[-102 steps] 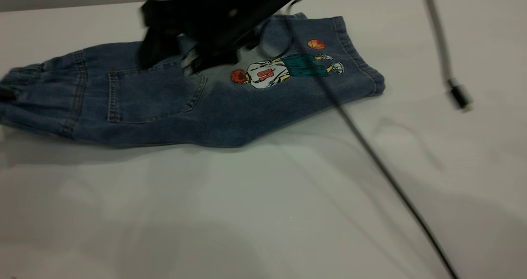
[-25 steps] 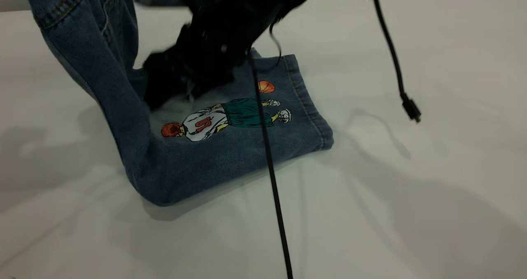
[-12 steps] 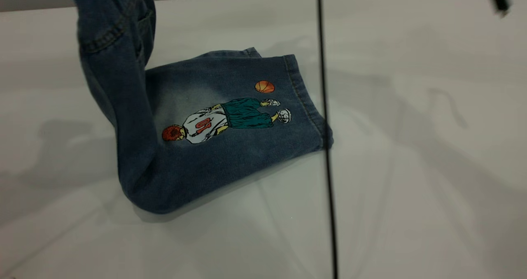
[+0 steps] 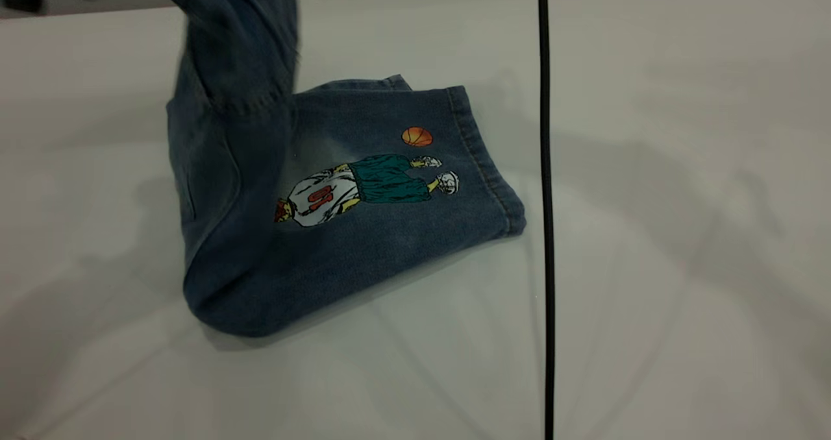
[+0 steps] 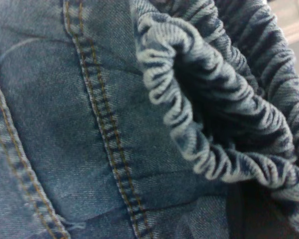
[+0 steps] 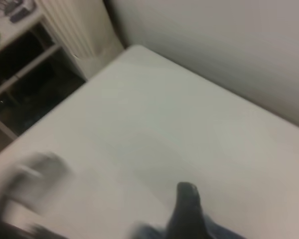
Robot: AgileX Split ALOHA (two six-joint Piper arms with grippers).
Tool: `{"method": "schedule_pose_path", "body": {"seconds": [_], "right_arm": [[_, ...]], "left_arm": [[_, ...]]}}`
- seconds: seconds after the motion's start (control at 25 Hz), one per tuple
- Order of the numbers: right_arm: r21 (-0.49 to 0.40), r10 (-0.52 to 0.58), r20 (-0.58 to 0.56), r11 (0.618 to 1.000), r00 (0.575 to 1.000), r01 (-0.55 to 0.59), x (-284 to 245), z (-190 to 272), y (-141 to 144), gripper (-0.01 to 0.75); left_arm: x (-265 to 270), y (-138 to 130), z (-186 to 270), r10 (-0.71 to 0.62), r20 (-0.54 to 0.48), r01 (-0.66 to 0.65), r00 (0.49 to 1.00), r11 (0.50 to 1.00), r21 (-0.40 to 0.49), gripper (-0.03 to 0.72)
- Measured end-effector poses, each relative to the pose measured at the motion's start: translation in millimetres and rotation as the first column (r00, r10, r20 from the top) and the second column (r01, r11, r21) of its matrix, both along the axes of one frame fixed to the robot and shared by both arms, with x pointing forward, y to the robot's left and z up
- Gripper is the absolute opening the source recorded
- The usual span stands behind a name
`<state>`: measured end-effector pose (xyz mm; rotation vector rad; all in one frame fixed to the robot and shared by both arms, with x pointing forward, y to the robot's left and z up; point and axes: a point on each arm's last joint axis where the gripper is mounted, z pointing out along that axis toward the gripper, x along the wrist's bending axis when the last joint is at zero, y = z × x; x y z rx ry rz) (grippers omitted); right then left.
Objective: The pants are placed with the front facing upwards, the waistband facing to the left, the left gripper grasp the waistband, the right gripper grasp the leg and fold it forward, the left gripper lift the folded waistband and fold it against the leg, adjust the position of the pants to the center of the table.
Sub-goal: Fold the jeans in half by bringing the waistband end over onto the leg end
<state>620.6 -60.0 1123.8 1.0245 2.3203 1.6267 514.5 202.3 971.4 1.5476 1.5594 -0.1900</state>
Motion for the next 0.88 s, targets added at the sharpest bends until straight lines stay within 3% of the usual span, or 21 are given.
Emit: {"method": "schedule_pose_path", "body": {"seconds": [0.24, 0.52, 0.72, 0.88], "right_arm": [[0.069, 0.039, -0.023, 0.997, 0.999, -0.038, -22.7, 32.2, -5.0, 0.477], [0.009, 0.206, -0.094, 0.979, 0.974, -0.206, -48.3, 24.6, 16.9, 0.477], [0.0, 0.205, -0.112, 0.978, 0.972, -0.206, -50.7, 23.3, 19.4, 0.477], [-0.012, 0.201, -0.113, 0.979, 0.973, -0.203, -50.4, 22.4, 18.8, 0.477]], "left_arm": [[14.8, -27.0, -40.9, -0.04, -0.052, 0.039, 0.998, 0.999, -0.018, 0.152], [49.5, -52.0, -81.1, -0.102, -0.079, 0.101, 0.992, 0.995, -0.01, 0.152], [58.6, -57.1, -99.5, -0.122, -0.112, 0.12, 0.986, 0.992, -0.031, 0.152], [57.8, -57.9, -98.6, -0.162, -0.076, 0.16, 0.984, 0.987, -0.021, 0.256]]}}
